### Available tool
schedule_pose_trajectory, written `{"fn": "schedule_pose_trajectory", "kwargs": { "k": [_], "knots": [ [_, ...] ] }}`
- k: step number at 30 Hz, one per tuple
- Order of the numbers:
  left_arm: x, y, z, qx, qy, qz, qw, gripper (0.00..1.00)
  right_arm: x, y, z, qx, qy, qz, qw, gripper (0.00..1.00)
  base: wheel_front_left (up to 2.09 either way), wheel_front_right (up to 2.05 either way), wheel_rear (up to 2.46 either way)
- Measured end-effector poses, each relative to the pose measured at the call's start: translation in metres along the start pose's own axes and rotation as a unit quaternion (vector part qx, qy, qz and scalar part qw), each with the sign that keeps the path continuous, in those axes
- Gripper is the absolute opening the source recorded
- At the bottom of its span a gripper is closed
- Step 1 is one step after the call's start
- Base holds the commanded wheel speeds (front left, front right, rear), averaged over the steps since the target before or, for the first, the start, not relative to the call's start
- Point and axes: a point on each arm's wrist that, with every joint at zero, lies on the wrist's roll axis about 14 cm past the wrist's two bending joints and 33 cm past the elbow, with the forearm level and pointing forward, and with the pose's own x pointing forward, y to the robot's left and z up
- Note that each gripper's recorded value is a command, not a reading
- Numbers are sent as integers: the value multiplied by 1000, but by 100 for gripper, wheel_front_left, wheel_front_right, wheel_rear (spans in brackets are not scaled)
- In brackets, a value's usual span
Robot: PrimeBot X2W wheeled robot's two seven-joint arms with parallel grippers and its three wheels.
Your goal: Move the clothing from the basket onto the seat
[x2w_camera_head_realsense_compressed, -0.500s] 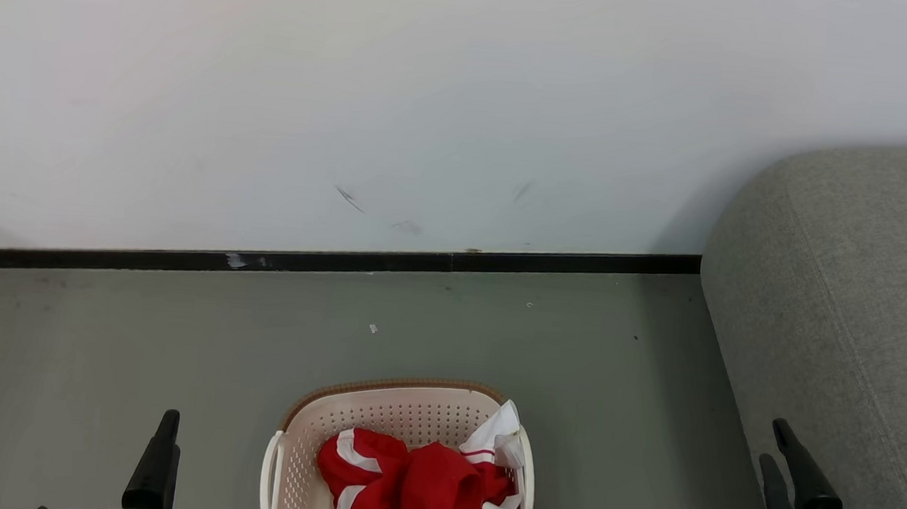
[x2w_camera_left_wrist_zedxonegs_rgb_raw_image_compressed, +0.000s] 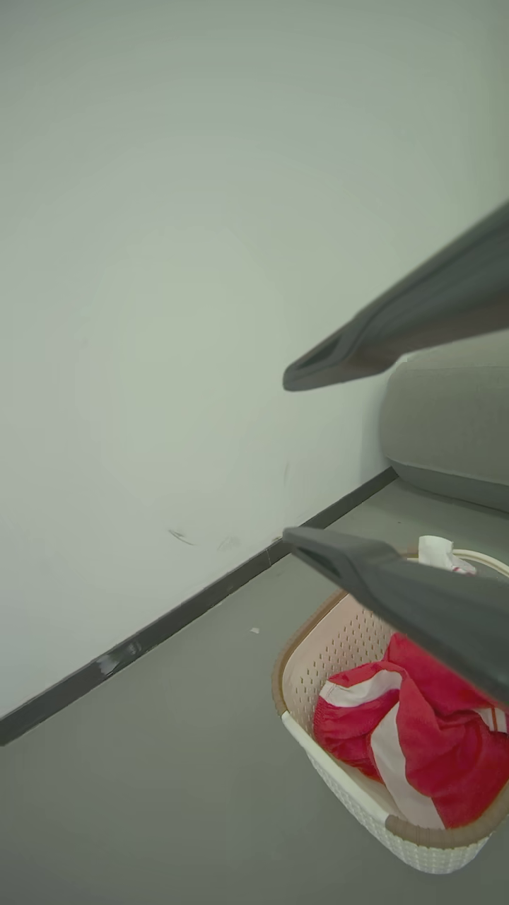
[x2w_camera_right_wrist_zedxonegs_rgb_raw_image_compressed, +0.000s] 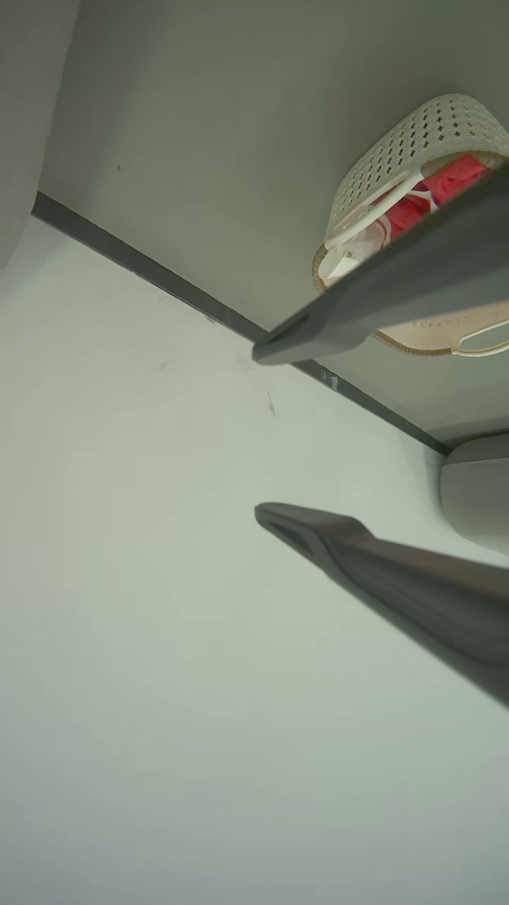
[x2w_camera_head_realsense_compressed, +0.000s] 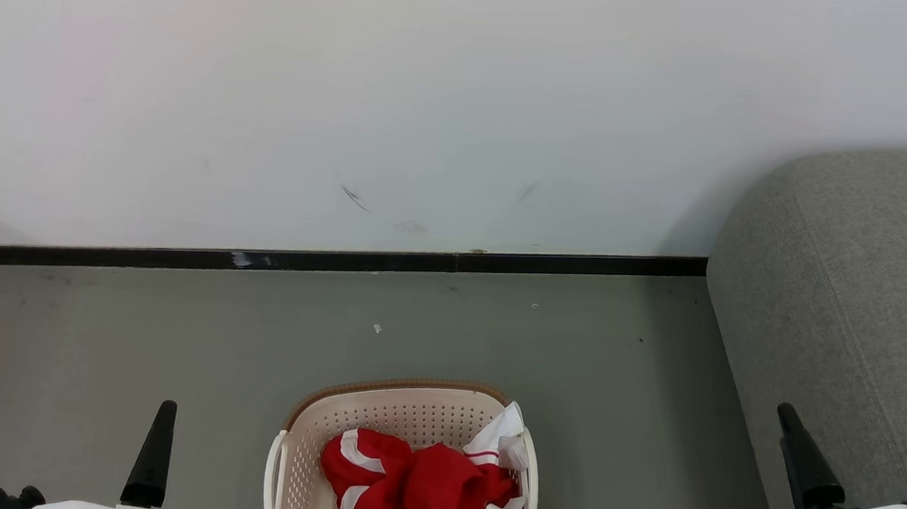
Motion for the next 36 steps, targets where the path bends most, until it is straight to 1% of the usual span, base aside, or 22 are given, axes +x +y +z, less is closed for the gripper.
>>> {"fn": "schedule_pose_trajectory", "kwargs": {
  "k": [3,8,15,20,25,36],
  "knots": [
    [0,-2,4,36,-3,-3,999,100,1,5,0,-32,1,8,999,100,0,0,0],
    [0,-9,6,79,-8,-12,997,100,3,14,-6,-85,9,25,996,100,0,0,0],
    [-2,-15,5,154,-7,-23,988,100,3,22,-13,-164,19,44,985,100,0,0,0],
    [-5,-19,3,201,-7,-31,979,100,1,25,-18,-215,23,54,975,100,0,0,0],
    [-9,-20,2,251,-9,-35,967,100,-4,23,-20,-271,25,59,960,100,0,0,0],
    [-15,-29,0,331,-19,-54,942,100,-10,27,-26,-363,23,77,928,100,0,0,0]
  ]
}}
